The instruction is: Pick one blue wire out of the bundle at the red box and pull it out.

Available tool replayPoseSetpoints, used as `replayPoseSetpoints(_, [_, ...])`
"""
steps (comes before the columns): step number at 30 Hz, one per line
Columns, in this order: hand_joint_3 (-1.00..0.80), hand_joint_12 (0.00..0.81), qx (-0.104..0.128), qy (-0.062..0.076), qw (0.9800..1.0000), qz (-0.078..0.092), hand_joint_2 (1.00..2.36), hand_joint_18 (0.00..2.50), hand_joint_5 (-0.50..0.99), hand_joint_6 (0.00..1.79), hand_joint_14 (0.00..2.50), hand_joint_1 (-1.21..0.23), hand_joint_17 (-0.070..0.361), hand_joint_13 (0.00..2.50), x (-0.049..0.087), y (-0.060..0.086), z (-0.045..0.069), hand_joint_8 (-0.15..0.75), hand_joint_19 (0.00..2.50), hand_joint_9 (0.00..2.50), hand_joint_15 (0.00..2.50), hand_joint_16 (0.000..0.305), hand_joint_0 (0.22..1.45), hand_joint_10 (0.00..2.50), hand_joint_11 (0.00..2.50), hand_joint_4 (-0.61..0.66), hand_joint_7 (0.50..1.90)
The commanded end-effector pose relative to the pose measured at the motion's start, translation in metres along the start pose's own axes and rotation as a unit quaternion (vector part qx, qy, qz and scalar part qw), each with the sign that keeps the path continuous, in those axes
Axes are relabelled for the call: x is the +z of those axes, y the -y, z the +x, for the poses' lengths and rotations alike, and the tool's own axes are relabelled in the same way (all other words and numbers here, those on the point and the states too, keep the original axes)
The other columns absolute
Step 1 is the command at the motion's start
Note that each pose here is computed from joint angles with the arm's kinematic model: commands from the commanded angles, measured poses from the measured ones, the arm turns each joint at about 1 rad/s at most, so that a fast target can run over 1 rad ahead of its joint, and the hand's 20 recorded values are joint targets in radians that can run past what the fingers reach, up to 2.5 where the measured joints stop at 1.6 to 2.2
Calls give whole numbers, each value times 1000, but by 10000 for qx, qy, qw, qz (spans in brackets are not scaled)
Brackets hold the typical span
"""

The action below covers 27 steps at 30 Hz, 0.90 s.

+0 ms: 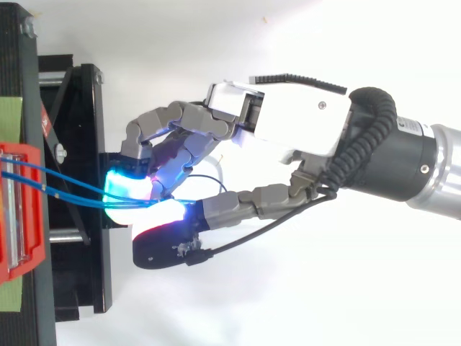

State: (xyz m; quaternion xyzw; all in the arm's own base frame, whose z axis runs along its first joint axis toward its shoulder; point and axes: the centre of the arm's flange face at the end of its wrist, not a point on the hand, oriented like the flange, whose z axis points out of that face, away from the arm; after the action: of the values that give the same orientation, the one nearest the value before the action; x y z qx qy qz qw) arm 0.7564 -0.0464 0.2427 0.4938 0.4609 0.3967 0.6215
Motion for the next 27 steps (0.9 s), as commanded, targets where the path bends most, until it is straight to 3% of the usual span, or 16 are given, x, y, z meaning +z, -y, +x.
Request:
replayPoseSetpoints(1, [-183,376,0,1,10000,-4,1020,439,-123,736,19,-868,136,656,0,0,0,270,523,975,432,60,627,25,693,340,942])
replayPoseSetpoints(3, [-120,401,8,1,10000,-4,1015,470,-100,666,19,-783,149,674,0,0,0,290,516,981,419,66,604,23,627,394,1025])
replayPoseSetpoints(5, [-133,417,15,1,10000,-4,1011,478,-56,521,17,-673,157,694,0,0,0,294,524,1004,413,70,594,20,534,417,1261])
replayPoseSetpoints(10, [-183,419,15,1,10000,-4,1012,464,-46,501,17,-556,158,702,0,0,0,296,543,1036,419,70,583,20,505,404,1273])
replayPoseSetpoints(13, [-180,428,15,1,10000,-4,1011,464,-42,501,17,-556,159,711,0,0,0,300,545,1057,418,71,581,21,532,369,1297])
replayPoseSetpoints(14, [-165,434,15,1,10000,-4,1011,477,-47,525,17,-639,161,717,0,0,0,313,532,1066,423,72,571,23,563,331,1288])
replayPoseSetpoints(20, [-140,431,15,1,10000,-4,1012,478,-99,722,17,-741,159,715,0,0,0,318,525,1047,430,71,571,26,634,288,972])
replayPoseSetpoints(27, [-95,415,15,1,10000,-4,1016,457,-131,809,18,-806,150,689,0,0,0,299,520,1004,435,66,606,27,695,250,873])
